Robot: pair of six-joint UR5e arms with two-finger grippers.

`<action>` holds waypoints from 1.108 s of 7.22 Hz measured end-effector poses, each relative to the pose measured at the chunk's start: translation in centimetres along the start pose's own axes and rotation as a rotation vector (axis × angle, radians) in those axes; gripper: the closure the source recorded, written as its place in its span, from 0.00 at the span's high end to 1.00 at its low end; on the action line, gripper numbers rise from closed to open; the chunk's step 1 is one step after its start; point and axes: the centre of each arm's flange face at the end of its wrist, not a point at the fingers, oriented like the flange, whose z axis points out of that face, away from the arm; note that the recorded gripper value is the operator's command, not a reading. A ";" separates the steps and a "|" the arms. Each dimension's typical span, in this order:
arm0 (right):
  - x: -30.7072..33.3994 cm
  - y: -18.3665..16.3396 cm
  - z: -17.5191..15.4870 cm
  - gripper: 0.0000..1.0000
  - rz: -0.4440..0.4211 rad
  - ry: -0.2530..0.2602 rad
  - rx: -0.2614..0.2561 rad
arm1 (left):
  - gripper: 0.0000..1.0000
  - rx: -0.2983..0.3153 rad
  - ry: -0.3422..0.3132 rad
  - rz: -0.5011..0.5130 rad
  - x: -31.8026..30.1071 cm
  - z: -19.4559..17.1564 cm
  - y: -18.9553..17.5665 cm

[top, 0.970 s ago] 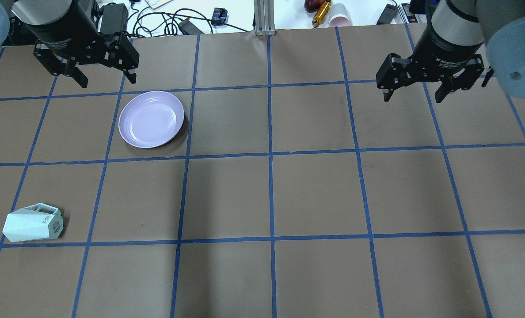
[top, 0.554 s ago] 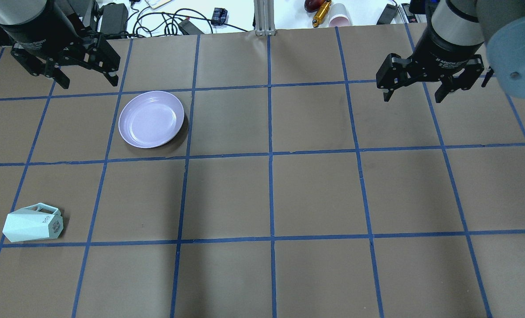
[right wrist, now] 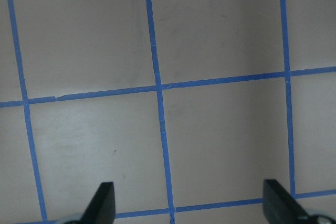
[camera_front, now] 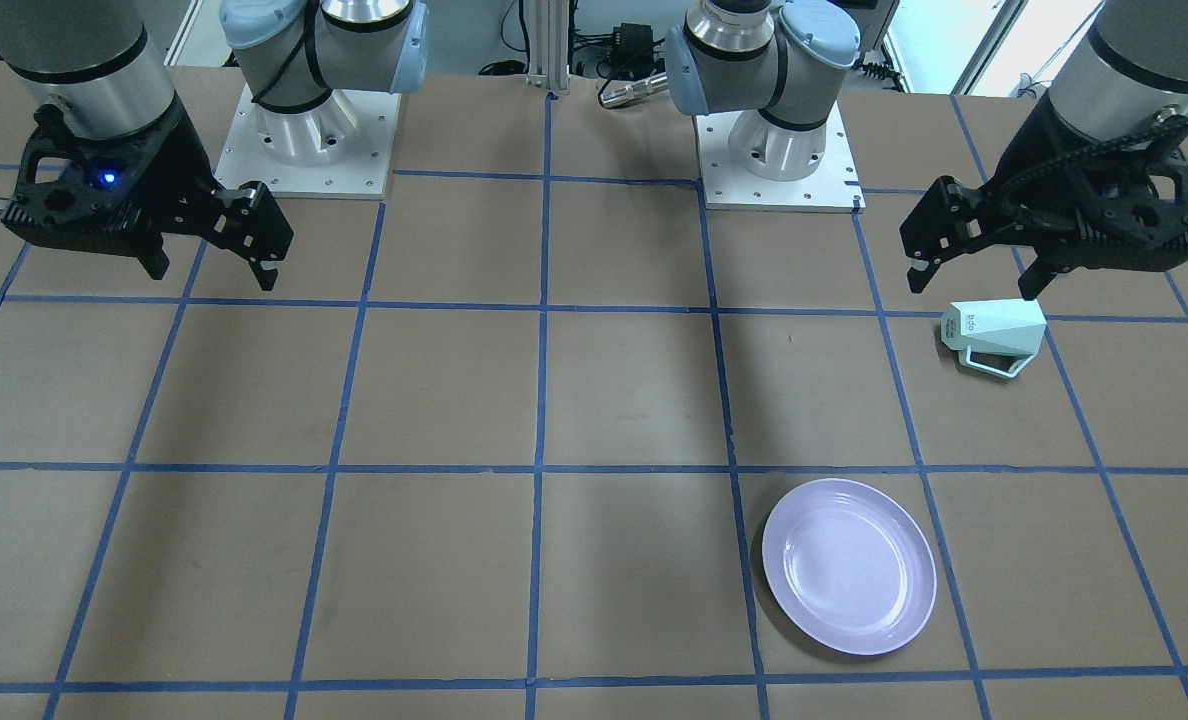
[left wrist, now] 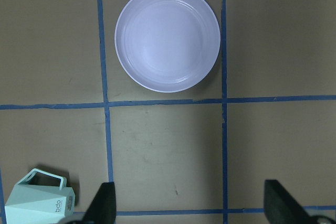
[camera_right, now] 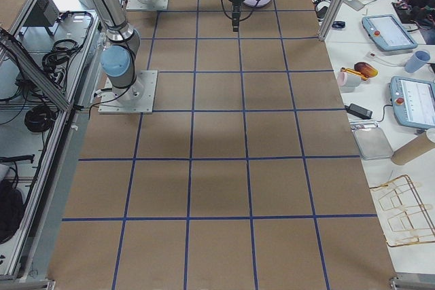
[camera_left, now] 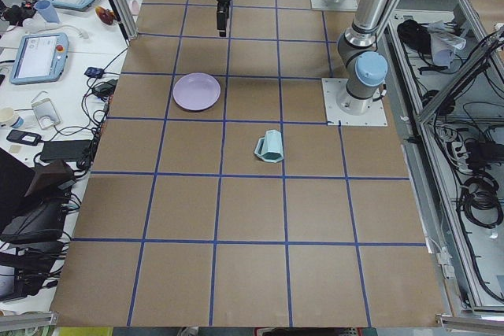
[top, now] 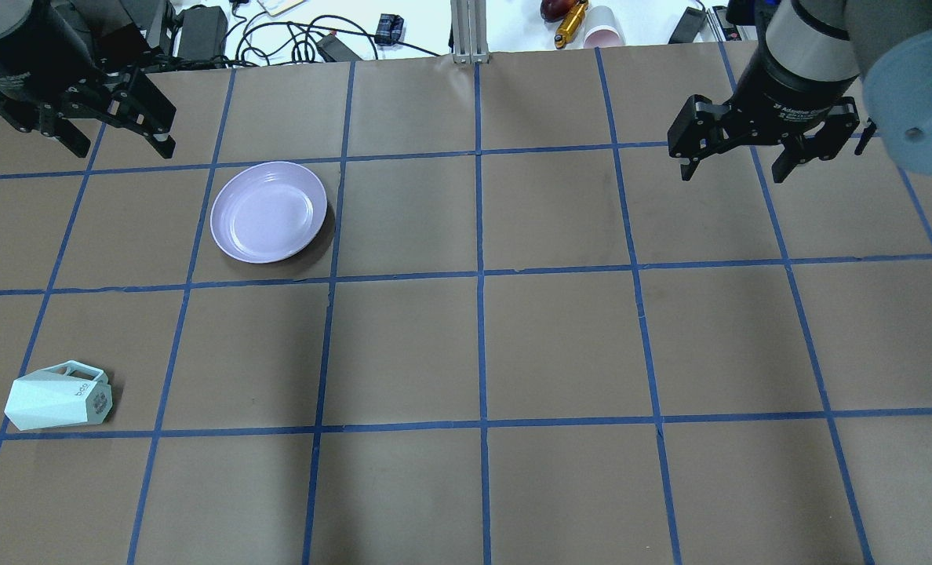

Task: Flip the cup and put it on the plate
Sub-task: 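Move the left gripper back and down toward the mint-green mug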

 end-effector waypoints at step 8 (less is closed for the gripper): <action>0.0 0.0 0.0 1.00 0.000 0.000 0.001 | 1.00 -0.068 0.054 0.210 -19.7 0.4 6.4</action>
